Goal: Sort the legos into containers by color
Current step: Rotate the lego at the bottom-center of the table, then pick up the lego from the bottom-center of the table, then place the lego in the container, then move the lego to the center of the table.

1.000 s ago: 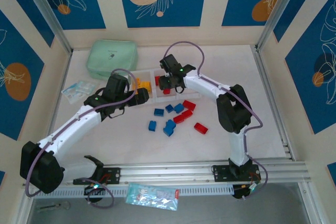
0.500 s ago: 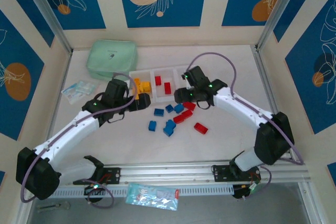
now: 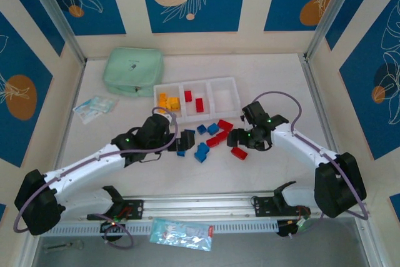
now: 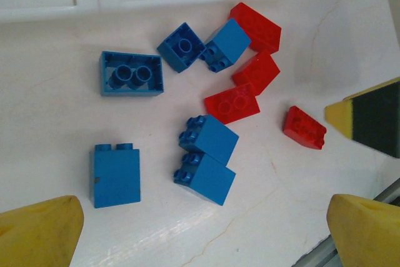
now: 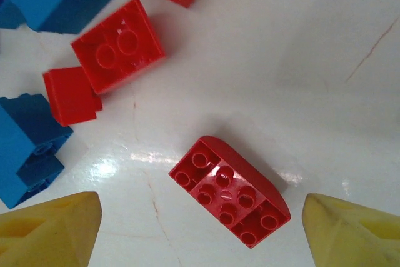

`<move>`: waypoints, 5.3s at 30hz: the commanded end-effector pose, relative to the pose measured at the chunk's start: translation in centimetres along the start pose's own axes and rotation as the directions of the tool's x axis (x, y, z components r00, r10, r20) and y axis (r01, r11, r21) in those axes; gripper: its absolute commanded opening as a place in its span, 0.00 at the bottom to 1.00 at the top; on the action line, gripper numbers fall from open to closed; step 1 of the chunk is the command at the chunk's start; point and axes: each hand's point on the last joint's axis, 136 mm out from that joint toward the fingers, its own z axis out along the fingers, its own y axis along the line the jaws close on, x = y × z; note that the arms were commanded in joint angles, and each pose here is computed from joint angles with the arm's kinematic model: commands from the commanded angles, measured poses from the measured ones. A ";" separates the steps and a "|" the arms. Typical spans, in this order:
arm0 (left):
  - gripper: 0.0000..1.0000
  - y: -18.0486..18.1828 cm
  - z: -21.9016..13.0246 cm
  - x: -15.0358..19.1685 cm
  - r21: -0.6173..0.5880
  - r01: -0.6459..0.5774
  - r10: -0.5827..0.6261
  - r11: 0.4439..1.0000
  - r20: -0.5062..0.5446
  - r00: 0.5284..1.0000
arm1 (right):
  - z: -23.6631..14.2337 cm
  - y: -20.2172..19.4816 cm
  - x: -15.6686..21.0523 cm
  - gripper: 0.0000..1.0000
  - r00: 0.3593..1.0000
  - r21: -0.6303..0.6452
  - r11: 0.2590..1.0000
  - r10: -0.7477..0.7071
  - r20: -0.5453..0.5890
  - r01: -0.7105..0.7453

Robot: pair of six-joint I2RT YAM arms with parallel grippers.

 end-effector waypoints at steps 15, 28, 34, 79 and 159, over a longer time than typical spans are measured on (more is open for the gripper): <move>0.99 0.4 0.6 0.6 -0.029 0.037 -0.036 0.999 0.033 0.999 | 2.6 0.7 3.3 0.83 0.994 0.028 0.999 0.020 -0.108 -0.017; 0.99 0.5 0.4 0.4 -0.043 0.041 -0.040 0.998 0.037 0.999 | 1.3 0.4 4.0 0.77 0.996 0.168 0.986 0.034 -0.080 -0.020; 0.99 0.7 0.5 0.4 -0.053 0.047 -0.045 0.997 0.041 0.998 | 3.1 1.5 3.9 0.68 0.994 0.181 0.983 -0.005 -0.112 0.025; 0.99 5.2 -4.3 -4.5 -0.170 0.073 -0.053 0.983 0.120 0.991 | 4.4 16.7 -18.7 0.28 0.929 0.085 0.947 -0.320 0.186 0.309; 0.99 1.0 0.0 -1.1 -0.053 0.044 -0.042 0.998 0.029 0.999 | 5.0 0.5 -3.3 0.63 0.994 0.191 0.975 0.102 0.048 -0.109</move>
